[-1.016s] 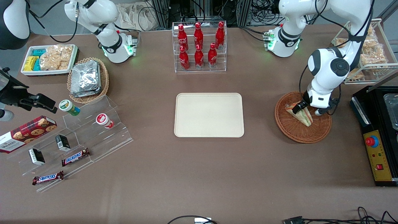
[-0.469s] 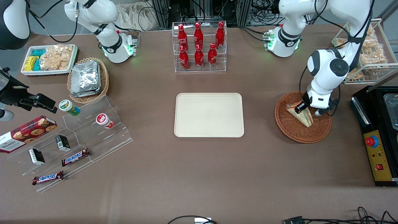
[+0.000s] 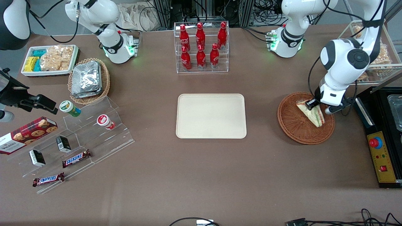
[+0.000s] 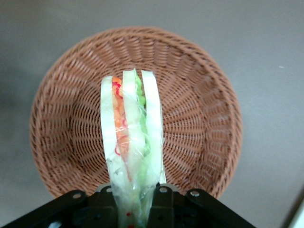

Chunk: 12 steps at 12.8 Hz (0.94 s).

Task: Place sandwich from basket to tray
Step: 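Lift the sandwich and carry it over the cream tray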

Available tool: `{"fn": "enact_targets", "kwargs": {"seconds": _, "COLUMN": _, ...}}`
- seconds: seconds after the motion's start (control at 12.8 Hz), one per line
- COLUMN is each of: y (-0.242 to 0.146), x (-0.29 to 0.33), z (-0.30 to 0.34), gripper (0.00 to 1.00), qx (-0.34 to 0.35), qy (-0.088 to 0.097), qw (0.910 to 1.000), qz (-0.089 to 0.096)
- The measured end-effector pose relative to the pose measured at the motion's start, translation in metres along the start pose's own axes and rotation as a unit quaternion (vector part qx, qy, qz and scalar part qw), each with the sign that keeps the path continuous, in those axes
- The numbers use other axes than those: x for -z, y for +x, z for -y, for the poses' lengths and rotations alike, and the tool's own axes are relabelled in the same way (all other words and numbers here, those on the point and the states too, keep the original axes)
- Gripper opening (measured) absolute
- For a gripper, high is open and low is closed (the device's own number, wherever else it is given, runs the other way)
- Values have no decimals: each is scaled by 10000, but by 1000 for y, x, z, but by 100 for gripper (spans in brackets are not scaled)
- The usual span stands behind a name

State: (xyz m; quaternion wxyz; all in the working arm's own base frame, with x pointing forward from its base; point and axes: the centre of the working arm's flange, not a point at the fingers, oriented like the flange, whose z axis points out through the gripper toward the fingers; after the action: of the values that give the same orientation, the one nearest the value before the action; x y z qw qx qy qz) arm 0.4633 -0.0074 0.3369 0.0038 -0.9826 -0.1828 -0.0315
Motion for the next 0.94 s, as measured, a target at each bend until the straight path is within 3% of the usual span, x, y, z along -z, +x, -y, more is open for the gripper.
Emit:
{"fn": "enact_targets", "kwargs": {"seconds": 0.31, "y": 26, "x": 69, "z": -29, "gripper": 17, "qx": -1166, "qy": 83, "qw": 9929, "qz": 233}}
{"fn": "enact_targets", "kwargs": {"seconds": 0.62, "y": 9, "x": 106, "z": -105, "gripper": 18, "qx": -1994, "qy": 34, "qw": 9799, "qz": -16}}
{"fn": "enact_targets", "kwargs": {"seconds": 0.94, "y": -23, "x": 115, "z": -180, "gripper": 21, "qx": -2735, "qy": -58, "qw": 9618, "qz": -114}}
